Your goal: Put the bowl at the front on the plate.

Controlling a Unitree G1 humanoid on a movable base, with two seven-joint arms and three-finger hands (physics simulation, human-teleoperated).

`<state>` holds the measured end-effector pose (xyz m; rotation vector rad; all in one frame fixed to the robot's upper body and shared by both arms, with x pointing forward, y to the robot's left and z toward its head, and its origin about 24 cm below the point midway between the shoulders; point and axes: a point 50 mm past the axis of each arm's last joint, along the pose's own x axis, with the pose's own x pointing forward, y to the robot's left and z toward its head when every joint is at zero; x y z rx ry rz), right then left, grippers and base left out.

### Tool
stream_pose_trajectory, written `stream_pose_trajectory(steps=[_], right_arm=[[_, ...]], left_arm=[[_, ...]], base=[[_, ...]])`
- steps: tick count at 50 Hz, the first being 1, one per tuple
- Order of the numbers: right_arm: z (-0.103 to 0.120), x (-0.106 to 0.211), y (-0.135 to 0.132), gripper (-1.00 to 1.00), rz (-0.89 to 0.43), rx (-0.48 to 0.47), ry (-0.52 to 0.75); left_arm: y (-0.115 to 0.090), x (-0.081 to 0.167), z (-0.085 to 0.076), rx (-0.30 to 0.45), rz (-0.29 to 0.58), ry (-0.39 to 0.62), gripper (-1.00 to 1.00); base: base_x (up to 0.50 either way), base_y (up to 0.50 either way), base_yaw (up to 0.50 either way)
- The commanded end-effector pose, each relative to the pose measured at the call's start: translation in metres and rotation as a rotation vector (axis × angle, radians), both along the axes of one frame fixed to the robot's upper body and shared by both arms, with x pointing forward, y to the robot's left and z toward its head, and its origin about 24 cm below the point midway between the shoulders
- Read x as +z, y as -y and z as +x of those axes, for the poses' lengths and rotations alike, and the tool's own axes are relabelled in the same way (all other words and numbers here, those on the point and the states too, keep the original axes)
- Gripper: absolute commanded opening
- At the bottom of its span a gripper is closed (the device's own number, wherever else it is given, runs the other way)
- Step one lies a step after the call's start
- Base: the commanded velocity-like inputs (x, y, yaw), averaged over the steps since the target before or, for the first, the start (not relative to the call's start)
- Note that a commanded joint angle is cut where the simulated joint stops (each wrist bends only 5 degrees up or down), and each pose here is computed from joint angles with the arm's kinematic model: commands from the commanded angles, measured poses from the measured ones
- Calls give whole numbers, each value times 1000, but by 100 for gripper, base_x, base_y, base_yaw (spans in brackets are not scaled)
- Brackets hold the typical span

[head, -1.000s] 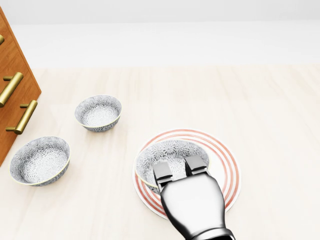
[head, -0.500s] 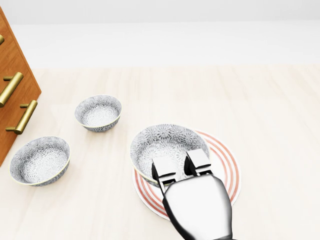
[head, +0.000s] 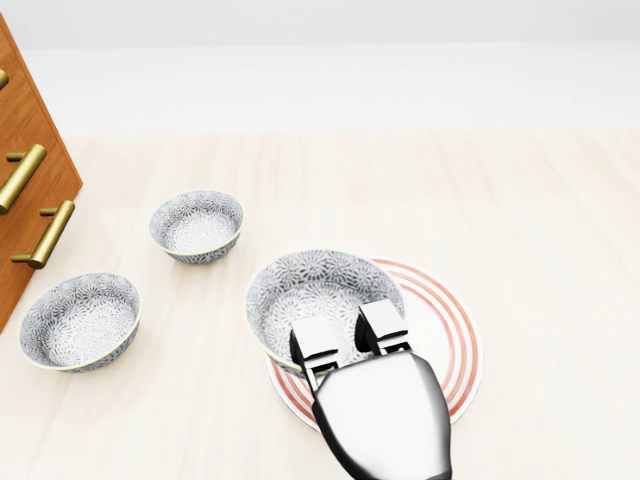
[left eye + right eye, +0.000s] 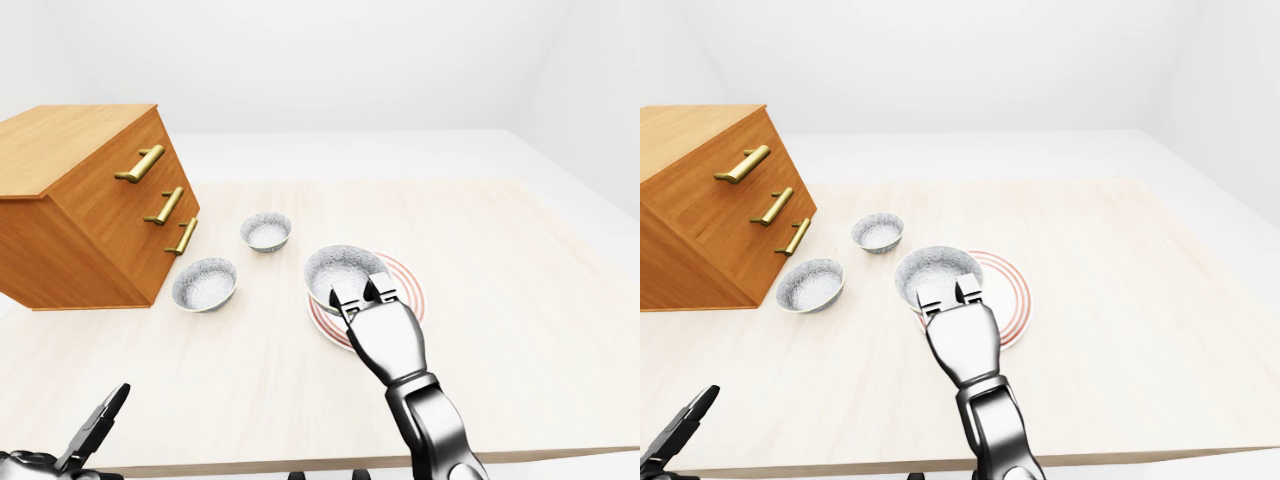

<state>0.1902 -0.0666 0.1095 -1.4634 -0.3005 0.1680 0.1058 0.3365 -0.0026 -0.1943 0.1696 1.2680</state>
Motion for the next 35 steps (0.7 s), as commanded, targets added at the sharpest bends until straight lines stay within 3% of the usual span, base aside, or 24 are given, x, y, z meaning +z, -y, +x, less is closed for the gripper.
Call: stream_pose_trajectory(steps=[1,15,35], right_arm=[[0,3,-1,-100,-20,-7,37],[0,8,20,-100,-10,-104,142],[21,-10,31,-100,-57,-171,118]], left_arm=[[0,0,0,0,0,1,100],[1,-2,2,5,1,-4,100],[0,-1,2,2,-1,-1,100]], base=[[0,0,0],[0,0,0],[0,0,0]])
